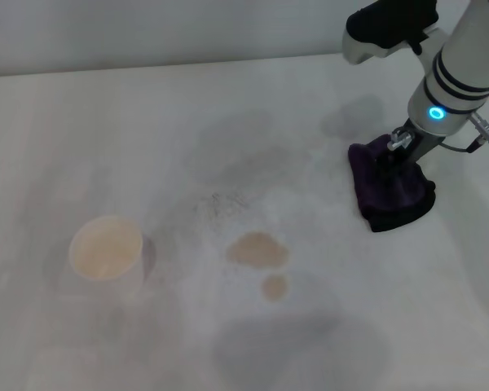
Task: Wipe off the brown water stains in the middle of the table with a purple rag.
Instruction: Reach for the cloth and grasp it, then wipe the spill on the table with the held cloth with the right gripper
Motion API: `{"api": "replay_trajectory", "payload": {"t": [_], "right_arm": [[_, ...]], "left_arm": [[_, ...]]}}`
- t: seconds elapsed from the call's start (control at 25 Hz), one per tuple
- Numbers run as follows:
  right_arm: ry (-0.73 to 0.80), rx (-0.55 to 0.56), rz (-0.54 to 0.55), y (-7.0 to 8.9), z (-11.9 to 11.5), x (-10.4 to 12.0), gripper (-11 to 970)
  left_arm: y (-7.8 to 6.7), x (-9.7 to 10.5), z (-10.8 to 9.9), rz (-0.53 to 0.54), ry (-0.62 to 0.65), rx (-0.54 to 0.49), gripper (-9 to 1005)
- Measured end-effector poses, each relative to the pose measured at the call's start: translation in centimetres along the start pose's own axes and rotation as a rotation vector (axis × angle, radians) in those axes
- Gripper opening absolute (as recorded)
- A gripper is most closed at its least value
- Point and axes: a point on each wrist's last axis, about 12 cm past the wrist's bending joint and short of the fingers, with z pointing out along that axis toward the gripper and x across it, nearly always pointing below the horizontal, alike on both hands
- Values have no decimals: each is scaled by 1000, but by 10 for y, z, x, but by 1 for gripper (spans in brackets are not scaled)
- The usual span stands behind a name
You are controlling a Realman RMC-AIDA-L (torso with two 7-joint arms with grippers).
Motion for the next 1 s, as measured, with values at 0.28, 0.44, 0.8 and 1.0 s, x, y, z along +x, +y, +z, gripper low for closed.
{"api": "replay_trajectory", "payload": {"t": [0.28,0.44,0.8,1.0], "right_arm": [[6,-4,-63,13,4,-2,96],[-1,-21,-81,19,4,-3,62],[-9,-112,-209,58,-1,-7,62],[-13,-169,-318,89,-7,-4,63]], "left_arm": [[0,2,2,-1,14,-2,872],[1,1,3,-3,12,-14,872],[2,2,4,-6,14,-25,872],[2,2,4,-6,16,-25,872]]}}
